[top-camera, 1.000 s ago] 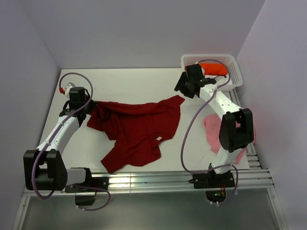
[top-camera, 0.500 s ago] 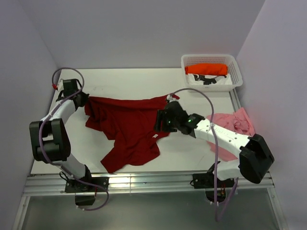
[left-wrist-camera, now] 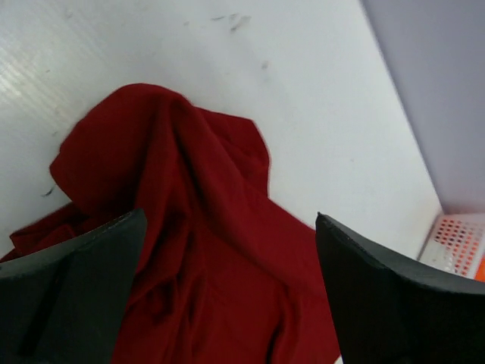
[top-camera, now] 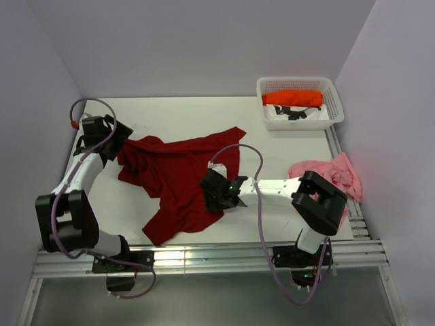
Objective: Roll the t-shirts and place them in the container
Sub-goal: Flatten the tshirt
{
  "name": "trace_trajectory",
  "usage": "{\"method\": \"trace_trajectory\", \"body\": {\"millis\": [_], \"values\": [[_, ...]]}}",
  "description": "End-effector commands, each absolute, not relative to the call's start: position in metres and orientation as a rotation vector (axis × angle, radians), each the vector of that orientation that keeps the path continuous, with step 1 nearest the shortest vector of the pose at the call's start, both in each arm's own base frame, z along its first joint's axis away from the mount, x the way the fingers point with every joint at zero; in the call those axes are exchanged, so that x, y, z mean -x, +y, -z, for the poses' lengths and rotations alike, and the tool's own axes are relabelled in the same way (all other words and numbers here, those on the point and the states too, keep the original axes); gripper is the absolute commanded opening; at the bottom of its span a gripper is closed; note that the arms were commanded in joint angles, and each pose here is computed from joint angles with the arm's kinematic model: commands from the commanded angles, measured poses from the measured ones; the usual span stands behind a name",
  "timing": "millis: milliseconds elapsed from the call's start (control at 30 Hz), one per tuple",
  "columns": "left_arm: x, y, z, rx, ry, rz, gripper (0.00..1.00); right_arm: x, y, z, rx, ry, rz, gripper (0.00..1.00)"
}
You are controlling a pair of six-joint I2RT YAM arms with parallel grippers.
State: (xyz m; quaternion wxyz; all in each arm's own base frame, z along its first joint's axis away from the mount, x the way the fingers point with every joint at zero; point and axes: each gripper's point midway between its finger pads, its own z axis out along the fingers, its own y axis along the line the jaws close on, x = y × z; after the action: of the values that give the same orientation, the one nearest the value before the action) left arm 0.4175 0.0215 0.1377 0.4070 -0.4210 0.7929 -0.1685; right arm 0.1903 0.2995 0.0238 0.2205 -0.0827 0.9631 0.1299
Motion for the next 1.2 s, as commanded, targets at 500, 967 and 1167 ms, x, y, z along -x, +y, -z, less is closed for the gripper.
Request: {"method": "trace_trajectory", "body": {"millis": [500, 967, 1167], "values": [[-0.365, -0.057, -0.137, 0.773, 2.068, 0.525, 0.99, -0.342, 0.160, -0.051, -0.344, 2.559, -0.106, 0.24], [-0.323, -0.114, -0.138, 0.524, 2.131, 0.597, 0.98, -0.249, 0.180, -0.075, -0.249, 2.499, -0.457, 0.64], [-0.290, -0.156, -0.128, 0.401, 2.219, 0.653, 0.97, -0.237, 0.181, -0.050, -0.266, 2.545, -0.432, 0.61]]}}
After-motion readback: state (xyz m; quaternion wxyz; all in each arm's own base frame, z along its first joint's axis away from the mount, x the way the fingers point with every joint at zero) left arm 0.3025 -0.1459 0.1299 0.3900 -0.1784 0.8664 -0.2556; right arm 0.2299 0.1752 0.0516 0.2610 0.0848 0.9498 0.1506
